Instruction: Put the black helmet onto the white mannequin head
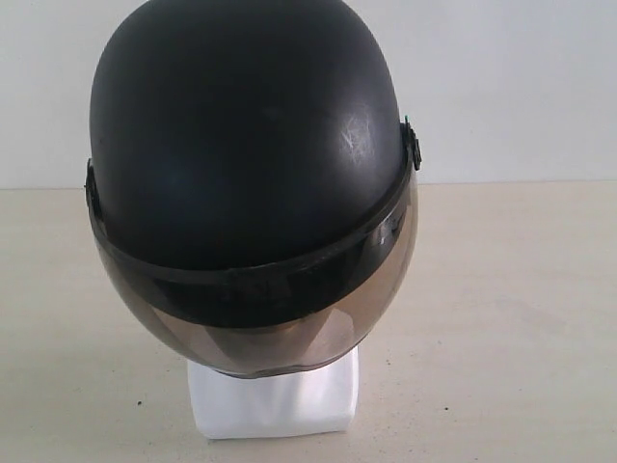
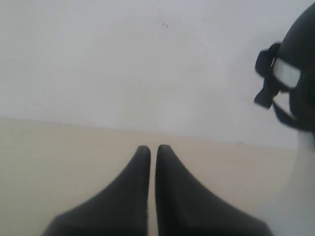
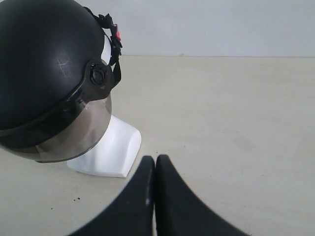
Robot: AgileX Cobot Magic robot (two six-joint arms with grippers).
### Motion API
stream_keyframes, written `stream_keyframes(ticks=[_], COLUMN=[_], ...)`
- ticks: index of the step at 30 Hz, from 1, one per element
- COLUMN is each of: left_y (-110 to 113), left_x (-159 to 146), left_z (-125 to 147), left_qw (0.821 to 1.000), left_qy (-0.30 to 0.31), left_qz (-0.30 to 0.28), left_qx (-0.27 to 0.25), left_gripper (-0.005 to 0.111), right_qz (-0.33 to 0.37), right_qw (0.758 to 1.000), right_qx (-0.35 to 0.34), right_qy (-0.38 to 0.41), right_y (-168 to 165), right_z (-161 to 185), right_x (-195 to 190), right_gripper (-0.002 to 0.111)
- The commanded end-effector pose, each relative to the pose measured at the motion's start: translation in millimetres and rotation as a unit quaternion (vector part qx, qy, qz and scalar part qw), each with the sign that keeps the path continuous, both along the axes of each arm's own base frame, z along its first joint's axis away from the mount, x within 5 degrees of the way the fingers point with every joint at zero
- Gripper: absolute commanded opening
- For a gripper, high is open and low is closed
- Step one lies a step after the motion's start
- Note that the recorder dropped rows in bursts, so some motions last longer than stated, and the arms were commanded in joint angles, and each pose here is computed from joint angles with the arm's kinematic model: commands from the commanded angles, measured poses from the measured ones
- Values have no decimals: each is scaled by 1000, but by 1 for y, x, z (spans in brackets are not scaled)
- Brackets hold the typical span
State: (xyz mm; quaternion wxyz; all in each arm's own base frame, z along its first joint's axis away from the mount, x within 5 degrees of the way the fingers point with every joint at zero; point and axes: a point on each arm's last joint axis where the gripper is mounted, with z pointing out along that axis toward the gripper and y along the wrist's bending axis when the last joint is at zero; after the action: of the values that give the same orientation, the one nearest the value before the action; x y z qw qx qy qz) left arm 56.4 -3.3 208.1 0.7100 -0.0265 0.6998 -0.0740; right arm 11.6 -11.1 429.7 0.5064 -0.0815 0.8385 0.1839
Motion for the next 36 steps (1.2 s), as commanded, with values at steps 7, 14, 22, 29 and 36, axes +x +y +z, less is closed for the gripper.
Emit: stream_keyframes(ticks=[7,14,22,29,36], left_y=[0,0,0,0,0], left_x=[-2,-2,-2,-2,-2], left_z=[-20,-20,-20,-20,-20], left_qw=[989,990,990,990,990], left_qy=[99,98,98,98,98], left_qz=[-6,-8,-8,-8,-8], left_qx=[112,99,99,99,99], left_gripper=[4,4,4,4,4], right_qz=[-1,-1,-1,-1,-1], right_qw=[1000,1000,1000,1000,1000], right_qx=[-2,-2,-2,-2,-2], right_qy=[-3,-3,-3,-3,-3], right_y=[0,0,0,0,0], right_z=[-1,-1,-1,-1,-1], right_x=[1,1,1,1,1], right_gripper=[0,0,0,0,0])
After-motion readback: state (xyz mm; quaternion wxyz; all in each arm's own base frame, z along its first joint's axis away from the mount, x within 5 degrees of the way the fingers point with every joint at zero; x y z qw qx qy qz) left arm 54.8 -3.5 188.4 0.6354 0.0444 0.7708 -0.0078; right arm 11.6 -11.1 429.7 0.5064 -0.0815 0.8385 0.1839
